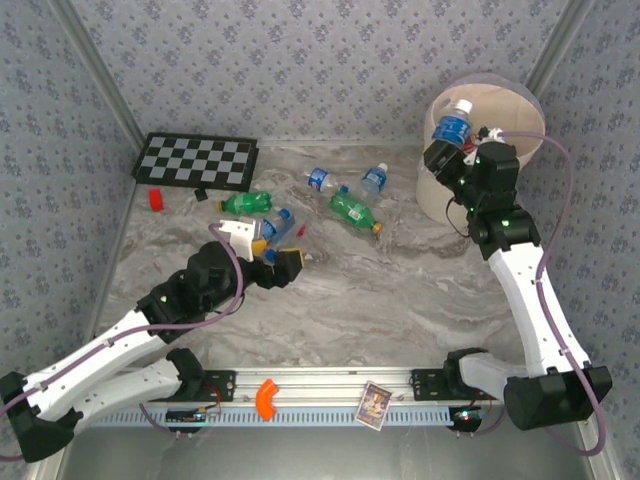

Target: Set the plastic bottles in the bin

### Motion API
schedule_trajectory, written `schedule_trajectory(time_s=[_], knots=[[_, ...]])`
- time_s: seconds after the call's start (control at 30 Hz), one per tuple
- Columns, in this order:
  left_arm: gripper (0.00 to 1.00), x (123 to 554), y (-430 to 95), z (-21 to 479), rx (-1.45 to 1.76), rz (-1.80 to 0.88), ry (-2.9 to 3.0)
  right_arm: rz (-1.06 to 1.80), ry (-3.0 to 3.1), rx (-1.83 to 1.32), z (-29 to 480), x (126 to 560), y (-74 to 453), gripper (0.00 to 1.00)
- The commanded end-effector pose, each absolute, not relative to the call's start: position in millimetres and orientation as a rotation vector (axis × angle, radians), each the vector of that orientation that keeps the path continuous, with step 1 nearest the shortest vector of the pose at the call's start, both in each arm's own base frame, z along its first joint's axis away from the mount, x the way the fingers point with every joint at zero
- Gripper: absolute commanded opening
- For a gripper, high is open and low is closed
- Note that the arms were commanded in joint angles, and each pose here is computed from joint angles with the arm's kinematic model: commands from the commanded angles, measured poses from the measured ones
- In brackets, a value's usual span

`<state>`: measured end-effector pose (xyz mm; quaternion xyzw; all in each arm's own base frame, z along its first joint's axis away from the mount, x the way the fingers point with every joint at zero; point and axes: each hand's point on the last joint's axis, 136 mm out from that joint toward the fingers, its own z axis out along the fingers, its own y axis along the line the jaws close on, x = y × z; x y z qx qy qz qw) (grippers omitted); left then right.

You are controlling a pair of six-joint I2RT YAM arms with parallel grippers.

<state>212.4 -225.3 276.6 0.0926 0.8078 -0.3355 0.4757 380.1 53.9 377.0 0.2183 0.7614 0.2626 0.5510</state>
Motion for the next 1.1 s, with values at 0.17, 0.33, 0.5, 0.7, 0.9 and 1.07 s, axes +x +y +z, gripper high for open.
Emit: schedule_trajectory(time_s=[0.17,0.33,0.5,0.7,0.9,1.07], knots=[[1.0,212,-225,302,0.223,-0.86,1.914,0.632,1.541,0.761,417,407,-5,0.5],[1.0,211,-224,302,0.226,-0.857,1.914,0.634,1.427,0.892,428,425,-37,0.5],[1.0,210,-222,300,0.226,-0.849,1.92,0.669,1.296,1.007,434,443,-59,0.5],[1.0,209,-218,298,0.219,-0.844,1.918,0.678,1.271,1.089,426,472,-68,0.51],[1.0,206,-214,298,0.213,-0.842,1.919,0.682,1.277,1.138,418,499,-74,0.53],[1.0,205,-210,297,0.207,-0.833,1.92,0.647,1.39,1.068,417,508,-65,0.95]])
